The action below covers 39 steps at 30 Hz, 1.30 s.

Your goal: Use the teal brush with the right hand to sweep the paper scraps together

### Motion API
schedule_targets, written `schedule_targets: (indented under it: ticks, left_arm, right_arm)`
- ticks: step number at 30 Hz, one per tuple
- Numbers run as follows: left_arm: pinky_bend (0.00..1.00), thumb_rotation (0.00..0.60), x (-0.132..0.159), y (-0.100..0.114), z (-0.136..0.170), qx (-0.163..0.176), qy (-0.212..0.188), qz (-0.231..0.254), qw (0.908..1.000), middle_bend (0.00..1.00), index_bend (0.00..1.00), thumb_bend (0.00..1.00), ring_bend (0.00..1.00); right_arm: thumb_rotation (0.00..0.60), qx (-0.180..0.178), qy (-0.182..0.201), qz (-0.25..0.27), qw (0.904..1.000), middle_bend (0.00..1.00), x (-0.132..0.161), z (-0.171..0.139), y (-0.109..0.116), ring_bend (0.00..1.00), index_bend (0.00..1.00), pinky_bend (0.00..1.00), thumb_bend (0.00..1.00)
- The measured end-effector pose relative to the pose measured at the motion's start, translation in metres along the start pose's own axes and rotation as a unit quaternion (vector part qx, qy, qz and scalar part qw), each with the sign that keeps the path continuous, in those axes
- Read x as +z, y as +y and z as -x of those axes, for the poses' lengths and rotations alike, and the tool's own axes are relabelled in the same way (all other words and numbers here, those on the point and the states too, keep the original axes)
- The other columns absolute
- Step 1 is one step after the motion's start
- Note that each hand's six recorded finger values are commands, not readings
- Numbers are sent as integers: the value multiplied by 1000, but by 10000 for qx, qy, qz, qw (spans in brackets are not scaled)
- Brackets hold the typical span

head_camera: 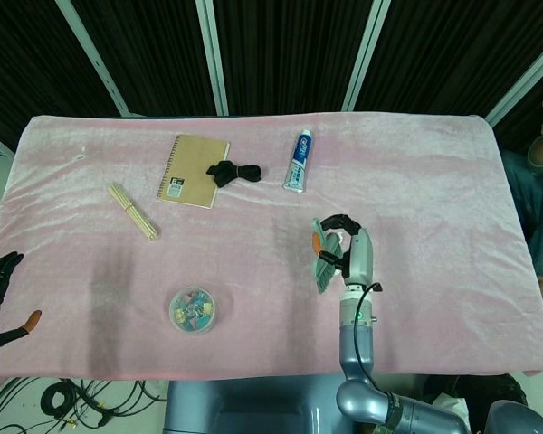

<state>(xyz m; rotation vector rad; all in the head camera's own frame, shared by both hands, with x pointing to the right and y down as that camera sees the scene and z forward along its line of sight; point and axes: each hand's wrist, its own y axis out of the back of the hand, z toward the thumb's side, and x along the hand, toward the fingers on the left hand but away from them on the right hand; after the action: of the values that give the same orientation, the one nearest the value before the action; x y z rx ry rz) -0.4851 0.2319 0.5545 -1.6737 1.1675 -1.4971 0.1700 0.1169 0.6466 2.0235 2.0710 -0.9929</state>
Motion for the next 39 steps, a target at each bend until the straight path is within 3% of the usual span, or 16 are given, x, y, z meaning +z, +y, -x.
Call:
schedule_targets:
  ticks: [5,10,15,21,24,32,39]
  left_arm:
    - [203,600,0,0,0,12,-6,0,10000,46,77,278,57]
    - [203,600,0,0,0,11,-6,3,10000,46,77,278,57]
    - [211,600,0,0,1,17,9,1,10000,46,77,279,57]
    - [229,600,0,0,1,13,26,-10,10000,46,77,279,57]
    - [229,600,0,0,1,2,34,-13,10000,46,77,279,57]
    - [229,600,-1,0,1,-5,49,6,10000,46,78,282,57]
    - [229,600,-1,0,1,-25,58,-6,10000,46,78,282,57]
  right_arm:
    - [600,-93,148,152,9997,640,18,10,20,377,763,164,451]
    - [600,-105,447,-387,9982,651,26,23,43,376,776,164,451]
    - [600,357,653,-1183,9902,672,17,35,53,376,788,164,452]
    - [600,1183,663,-1677,9765,671,-15,35,46,376,795,164,458]
    - [600,1381,708,-1888,9697,672,-27,34,43,376,802,164,465]
    - [600,1756,1116,-1855,9604,673,-37,32,29,376,810,165,469]
    - [600,1783,1811,-2582,9320,674,-47,31,25,376,814,165,473]
